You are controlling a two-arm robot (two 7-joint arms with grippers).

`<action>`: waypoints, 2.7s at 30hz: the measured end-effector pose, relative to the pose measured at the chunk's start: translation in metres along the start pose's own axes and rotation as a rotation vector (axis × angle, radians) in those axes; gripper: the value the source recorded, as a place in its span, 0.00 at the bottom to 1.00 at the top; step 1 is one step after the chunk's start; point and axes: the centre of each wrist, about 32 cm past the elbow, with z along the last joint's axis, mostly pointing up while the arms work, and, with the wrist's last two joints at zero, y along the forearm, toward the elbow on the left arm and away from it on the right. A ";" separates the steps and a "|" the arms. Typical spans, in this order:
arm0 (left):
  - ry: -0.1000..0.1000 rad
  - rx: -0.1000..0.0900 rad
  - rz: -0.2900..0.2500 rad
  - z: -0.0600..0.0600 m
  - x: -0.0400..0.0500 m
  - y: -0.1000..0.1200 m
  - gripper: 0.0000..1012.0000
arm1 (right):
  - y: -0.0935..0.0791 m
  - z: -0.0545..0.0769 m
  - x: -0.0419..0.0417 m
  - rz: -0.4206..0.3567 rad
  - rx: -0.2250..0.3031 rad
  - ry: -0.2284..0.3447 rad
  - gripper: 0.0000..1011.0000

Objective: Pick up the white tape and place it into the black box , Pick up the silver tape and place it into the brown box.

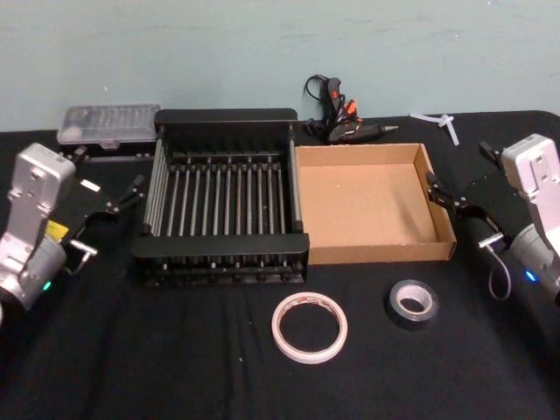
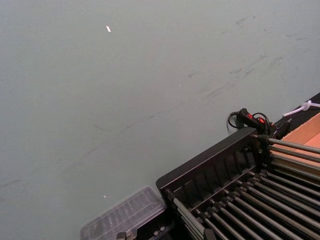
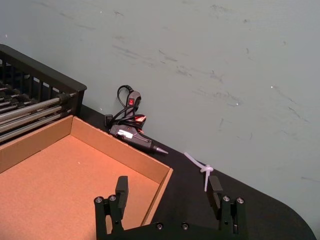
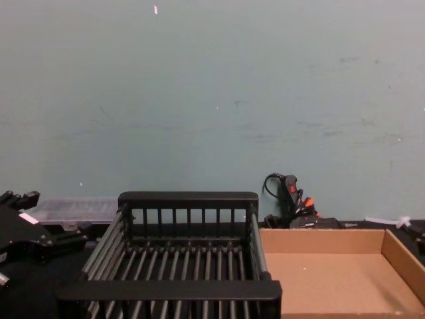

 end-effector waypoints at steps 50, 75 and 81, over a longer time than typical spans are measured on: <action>0.000 0.000 0.000 0.000 0.0000 0.000 0.99 | 0.000 0.000 0.0000 0.000 0.000 0.000 0.99; 0.000 0.000 0.000 0.000 0.0000 0.000 0.99 | 0.000 0.000 0.0000 0.000 0.000 0.000 0.99; 0.000 0.000 0.000 0.000 0.0000 0.000 0.99 | 0.000 0.000 0.0000 0.000 0.000 0.000 0.99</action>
